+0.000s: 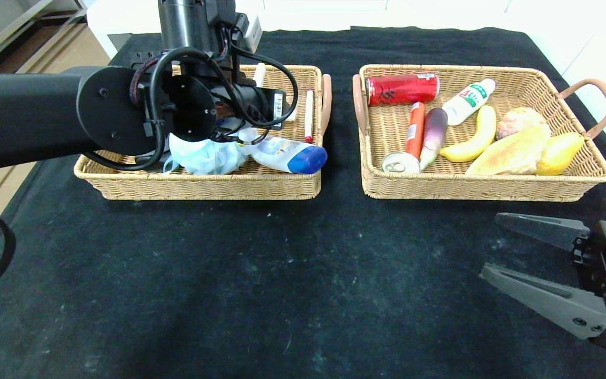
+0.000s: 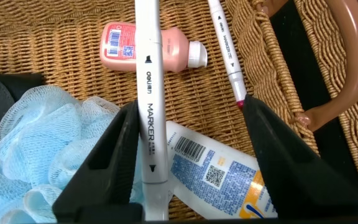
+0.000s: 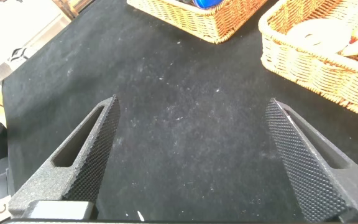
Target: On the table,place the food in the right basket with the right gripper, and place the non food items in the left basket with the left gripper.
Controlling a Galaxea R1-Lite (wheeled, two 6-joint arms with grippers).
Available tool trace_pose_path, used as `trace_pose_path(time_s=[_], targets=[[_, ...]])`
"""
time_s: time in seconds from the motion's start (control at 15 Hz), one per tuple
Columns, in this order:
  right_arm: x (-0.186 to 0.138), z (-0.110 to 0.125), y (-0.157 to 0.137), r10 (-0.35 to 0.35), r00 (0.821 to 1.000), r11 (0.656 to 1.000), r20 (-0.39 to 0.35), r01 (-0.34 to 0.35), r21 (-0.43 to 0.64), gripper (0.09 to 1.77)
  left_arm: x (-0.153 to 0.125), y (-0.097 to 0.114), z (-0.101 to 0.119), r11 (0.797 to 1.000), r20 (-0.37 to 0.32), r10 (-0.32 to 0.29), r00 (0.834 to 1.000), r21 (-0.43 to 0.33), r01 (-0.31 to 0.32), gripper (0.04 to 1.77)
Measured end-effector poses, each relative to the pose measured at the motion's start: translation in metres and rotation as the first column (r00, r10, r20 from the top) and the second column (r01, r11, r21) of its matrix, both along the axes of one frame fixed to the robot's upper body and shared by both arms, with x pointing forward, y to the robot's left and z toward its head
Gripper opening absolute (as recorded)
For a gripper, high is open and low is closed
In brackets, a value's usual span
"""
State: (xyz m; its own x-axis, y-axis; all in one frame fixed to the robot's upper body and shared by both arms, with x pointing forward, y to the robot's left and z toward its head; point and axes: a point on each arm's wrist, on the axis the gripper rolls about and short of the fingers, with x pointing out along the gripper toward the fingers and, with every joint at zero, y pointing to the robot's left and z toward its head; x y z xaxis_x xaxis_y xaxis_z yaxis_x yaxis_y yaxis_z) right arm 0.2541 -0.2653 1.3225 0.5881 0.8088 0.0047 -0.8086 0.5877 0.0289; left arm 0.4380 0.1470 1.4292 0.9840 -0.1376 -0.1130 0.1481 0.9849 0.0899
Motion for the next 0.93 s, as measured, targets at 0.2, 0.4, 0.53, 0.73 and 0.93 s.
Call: trace_pose_path(time_s=[0.2, 0.4, 0.53, 0.73, 0.93], targets=[[0.0000, 0.0000, -0.0001, 0.000, 1.000, 1.000, 0.000, 0.000, 0.000, 1.71, -0.0010, 0.0005, 0.0005, 1.000, -0.002, 0.003, 1.000, 0.002, -0.003, 1.37], [0.0000, 0.0000, -0.0001, 0.000, 1.000, 1.000, 0.000, 0.000, 0.000, 1.71, -0.0023, 0.0006, 0.0015, 1.000, -0.002, 0.004, 1.000, 0.002, -0.004, 1.47], [-0.0001, 0.0001, -0.0001, 0.000, 1.000, 1.000, 0.000, 0.000, 0.000, 1.71, -0.0027, 0.0008, 0.0020, 1.000, -0.002, 0.004, 1.000, 0.001, -0.004, 1.53], [-0.0003, 0.0003, -0.0002, 0.000, 1.000, 1.000, 0.001, 0.000, 0.000, 1.71, -0.0030, 0.0007, 0.0021, 1.000, -0.002, 0.003, 1.000, 0.002, -0.003, 1.59], [-0.0004, 0.0003, -0.0002, 0.000, 1.000, 1.000, 0.002, 0.000, 0.000, 1.71, -0.0041, 0.0008, 0.0028, 1.000, -0.001, 0.004, 1.000, 0.002, -0.004, 1.63]])
